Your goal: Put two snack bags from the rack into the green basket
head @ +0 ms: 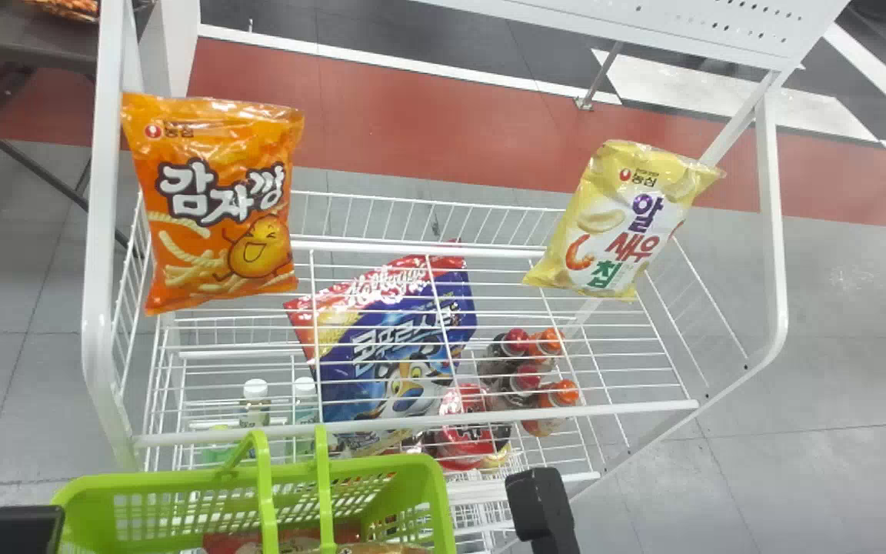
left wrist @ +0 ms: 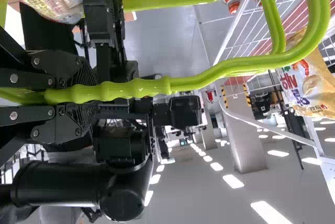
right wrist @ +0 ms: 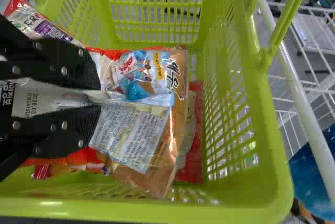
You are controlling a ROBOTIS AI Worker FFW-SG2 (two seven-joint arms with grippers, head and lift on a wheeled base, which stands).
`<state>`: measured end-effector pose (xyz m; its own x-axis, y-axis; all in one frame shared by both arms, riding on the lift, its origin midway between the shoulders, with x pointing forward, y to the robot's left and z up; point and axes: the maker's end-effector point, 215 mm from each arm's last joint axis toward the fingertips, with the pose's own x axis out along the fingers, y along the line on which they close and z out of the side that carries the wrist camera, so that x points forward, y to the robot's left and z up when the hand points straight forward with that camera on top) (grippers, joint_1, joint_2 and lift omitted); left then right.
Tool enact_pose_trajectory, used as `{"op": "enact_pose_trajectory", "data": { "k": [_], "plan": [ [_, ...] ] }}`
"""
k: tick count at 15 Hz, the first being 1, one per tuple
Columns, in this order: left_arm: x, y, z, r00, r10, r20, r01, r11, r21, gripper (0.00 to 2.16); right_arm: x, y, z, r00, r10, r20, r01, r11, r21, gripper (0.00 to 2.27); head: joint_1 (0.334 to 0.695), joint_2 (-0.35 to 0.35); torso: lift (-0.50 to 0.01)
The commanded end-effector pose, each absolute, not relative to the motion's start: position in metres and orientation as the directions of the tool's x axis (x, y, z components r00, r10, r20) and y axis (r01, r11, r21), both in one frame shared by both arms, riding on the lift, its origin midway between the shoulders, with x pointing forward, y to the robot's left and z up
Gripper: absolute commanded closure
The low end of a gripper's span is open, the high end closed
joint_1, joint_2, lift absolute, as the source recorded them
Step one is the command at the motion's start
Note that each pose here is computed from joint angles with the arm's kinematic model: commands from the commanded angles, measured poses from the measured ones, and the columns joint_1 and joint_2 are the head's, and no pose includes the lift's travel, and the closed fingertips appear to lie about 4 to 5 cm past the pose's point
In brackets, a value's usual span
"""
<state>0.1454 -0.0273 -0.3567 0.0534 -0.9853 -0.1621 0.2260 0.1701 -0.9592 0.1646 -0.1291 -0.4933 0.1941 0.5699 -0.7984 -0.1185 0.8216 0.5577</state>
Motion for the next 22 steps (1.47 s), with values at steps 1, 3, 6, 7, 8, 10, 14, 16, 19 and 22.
{"op": "enact_pose_trajectory", "data": {
  "k": [1,3,6,7,8,10,14,16,19,22],
  "plan": [
    [0.144,-0.027,-0.356,0.055,-0.985,-0.162,0.223,0.171,-0.960,1.36,0.164,-0.142,-0.497,0.195,0.547,-0.814,-0.115,0.837,0.535,0.05,0.695,-0.350,-0.005],
    [0.146,-0.026,-0.357,0.062,-0.984,-0.169,0.225,0.179,-0.958,1.36,0.170,-0.144,-0.490,0.225,0.560,-0.797,-0.116,0.828,0.549,0.05,0.695,-0.350,-0.005],
    [0.146,-0.025,-0.358,0.063,-0.982,-0.177,0.224,0.187,-0.956,1.36,0.198,-0.140,-0.467,0.330,0.594,-0.733,-0.159,0.801,0.577,0.05,0.695,-0.350,-0.005],
    [0.146,-0.026,-0.358,0.064,-0.982,-0.177,0.224,0.188,-0.956,1.36,0.214,-0.138,-0.457,0.384,0.608,-0.695,-0.182,0.788,0.588,0.05,0.695,-0.350,-0.005],
    [0.146,-0.025,-0.359,0.065,-0.982,-0.179,0.224,0.189,-0.956,1.36,0.223,-0.137,-0.449,0.415,0.621,-0.665,-0.196,0.775,0.601,0.05,0.695,-0.350,-0.005],
    [0.146,-0.025,-0.361,0.066,-0.980,-0.186,0.221,0.196,-0.955,1.36,0.241,-0.135,-0.430,0.480,0.647,-0.592,-0.230,0.744,0.627,0.06,0.695,-0.350,-0.005],
    [0.150,-0.022,-0.368,0.074,-0.975,-0.207,0.214,0.219,-0.952,1.36,0.294,-0.163,-0.379,0.706,0.559,-0.436,-0.312,0.797,0.517,0.07,0.695,-0.350,-0.005],
    [0.154,-0.020,-0.371,0.080,-0.975,-0.208,0.211,0.221,-0.952,1.36,0.323,-0.186,-0.342,0.827,0.478,-0.296,-0.345,0.847,0.405,0.07,0.695,-0.350,-0.005],
    [0.164,-0.020,-0.371,0.081,-0.976,-0.204,0.220,0.217,-0.951,1.36,0.338,-0.203,-0.303,0.907,0.392,-0.152,-0.342,0.898,0.276,0.07,0.695,-0.350,-0.005],
    [0.168,-0.020,-0.371,0.086,-0.974,-0.211,0.227,0.226,-0.948,1.36,0.339,-0.207,-0.266,0.947,0.321,-0.013,-0.315,0.937,0.153,0.07,0.695,-0.350,-0.005]
  ]
}}
